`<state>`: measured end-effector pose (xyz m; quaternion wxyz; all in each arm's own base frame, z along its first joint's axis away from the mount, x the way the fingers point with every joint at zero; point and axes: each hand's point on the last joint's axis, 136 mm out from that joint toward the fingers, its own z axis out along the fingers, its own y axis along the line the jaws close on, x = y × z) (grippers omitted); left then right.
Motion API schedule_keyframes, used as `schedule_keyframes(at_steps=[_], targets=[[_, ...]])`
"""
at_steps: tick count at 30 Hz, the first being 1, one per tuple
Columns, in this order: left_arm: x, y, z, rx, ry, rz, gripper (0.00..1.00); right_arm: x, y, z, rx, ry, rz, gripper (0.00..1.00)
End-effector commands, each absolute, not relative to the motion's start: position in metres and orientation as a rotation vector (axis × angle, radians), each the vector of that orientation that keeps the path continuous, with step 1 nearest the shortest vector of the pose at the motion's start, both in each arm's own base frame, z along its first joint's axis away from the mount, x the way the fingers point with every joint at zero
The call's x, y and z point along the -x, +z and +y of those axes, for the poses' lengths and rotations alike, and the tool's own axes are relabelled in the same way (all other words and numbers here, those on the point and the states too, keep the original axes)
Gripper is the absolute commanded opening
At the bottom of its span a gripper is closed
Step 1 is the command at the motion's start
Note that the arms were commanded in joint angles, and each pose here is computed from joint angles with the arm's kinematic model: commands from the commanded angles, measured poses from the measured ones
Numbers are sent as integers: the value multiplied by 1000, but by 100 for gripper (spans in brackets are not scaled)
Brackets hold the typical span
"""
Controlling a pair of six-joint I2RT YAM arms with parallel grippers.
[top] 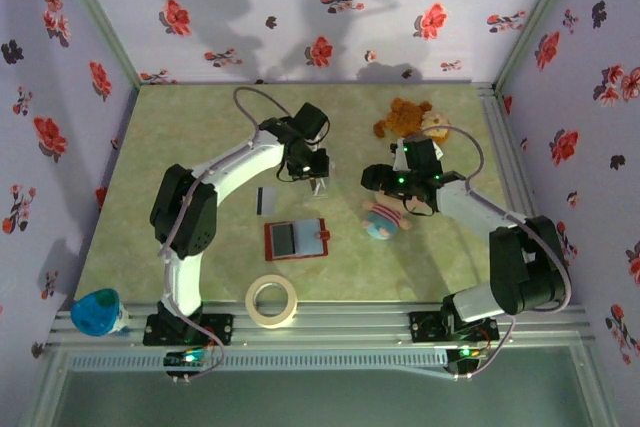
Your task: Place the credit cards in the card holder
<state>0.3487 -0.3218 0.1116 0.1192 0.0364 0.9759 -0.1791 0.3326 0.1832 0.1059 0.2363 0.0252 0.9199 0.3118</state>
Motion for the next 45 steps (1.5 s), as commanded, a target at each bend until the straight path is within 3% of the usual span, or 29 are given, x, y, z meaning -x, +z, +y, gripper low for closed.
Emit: schedule_keyframes(at_steps=[1, 7, 12, 16, 22, 27, 45], targets=[[-338, 118, -317, -142, -509, 2868, 17, -323, 88, 181, -66, 849, 2594, 64], [-337, 123, -315, -148, -514, 2858, 13, -322, 81, 181, -62, 838, 2615, 64], [-338, 126, -317, -152, -528, 2844, 34, -326, 85, 191, -46, 917, 2600, 65], [-339, 126, -324, -154, -570, 2842, 40, -340, 99, 209, -69, 1058, 2504, 65], [-342, 126, -333, -138, -637, 2843, 40, -364, 98, 228, -136, 1184, 2484, 60], [-345, 127, -331, -128, -644, 2841, 29, -374, 96, 233, -157, 1195, 2498, 58], [-346, 138, -332, -147, -688, 2808, 9, -362, 89, 244, -64, 1180, 2566, 60]])
